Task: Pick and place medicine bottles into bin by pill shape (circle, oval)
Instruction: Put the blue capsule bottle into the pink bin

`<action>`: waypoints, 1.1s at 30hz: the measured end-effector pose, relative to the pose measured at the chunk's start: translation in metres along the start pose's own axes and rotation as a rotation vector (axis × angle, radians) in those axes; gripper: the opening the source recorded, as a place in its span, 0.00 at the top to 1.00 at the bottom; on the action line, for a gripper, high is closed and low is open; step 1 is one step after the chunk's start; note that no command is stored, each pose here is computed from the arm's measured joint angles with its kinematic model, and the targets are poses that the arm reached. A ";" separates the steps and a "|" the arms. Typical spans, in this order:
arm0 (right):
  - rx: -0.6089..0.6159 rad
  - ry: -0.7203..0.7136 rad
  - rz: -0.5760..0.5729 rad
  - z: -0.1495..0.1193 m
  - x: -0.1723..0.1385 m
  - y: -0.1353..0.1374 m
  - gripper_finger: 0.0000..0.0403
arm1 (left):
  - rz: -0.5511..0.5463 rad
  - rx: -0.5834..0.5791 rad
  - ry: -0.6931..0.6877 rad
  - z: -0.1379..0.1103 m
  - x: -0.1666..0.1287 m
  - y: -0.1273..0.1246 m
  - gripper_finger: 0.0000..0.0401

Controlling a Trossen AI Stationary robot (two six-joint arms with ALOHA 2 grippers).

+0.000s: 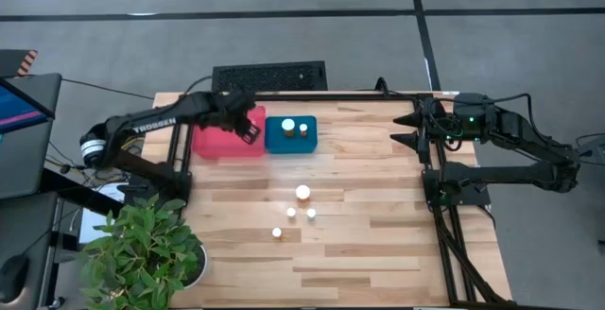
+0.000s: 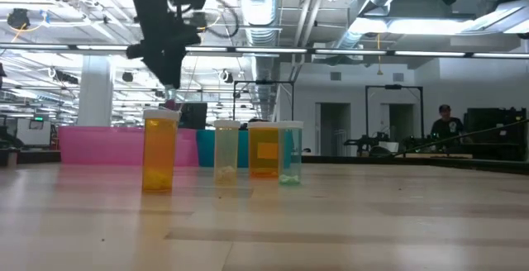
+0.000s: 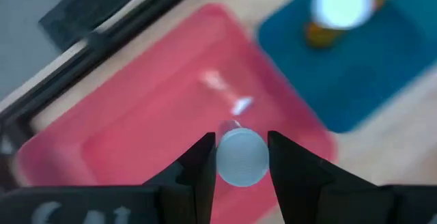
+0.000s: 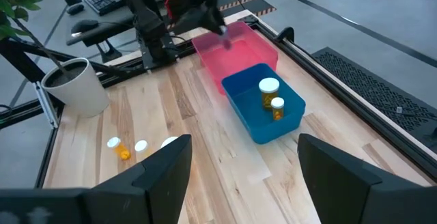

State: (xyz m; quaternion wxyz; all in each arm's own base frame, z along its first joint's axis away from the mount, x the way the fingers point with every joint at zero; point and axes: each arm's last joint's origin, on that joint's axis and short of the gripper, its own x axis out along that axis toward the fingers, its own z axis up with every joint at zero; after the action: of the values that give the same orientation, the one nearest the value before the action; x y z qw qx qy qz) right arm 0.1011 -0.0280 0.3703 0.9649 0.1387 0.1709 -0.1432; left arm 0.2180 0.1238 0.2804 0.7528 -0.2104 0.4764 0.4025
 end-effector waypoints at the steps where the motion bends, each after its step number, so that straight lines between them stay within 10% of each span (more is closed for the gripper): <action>1: 0.000 0.000 0.000 0.000 0.000 0.000 0.31 | 0.012 -0.024 0.005 0.001 0.004 0.007 0.73; 33: 0.001 -0.003 -0.012 0.000 0.000 0.000 0.31 | 0.081 -0.166 0.012 0.003 0.088 0.033 0.73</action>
State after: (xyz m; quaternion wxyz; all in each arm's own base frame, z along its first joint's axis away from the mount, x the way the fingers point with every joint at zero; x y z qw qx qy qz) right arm 0.1009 -0.0283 0.3703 0.9643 0.1377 0.1702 -0.1494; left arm 0.2128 0.1811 0.2055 0.7130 -0.2552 0.4542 0.4694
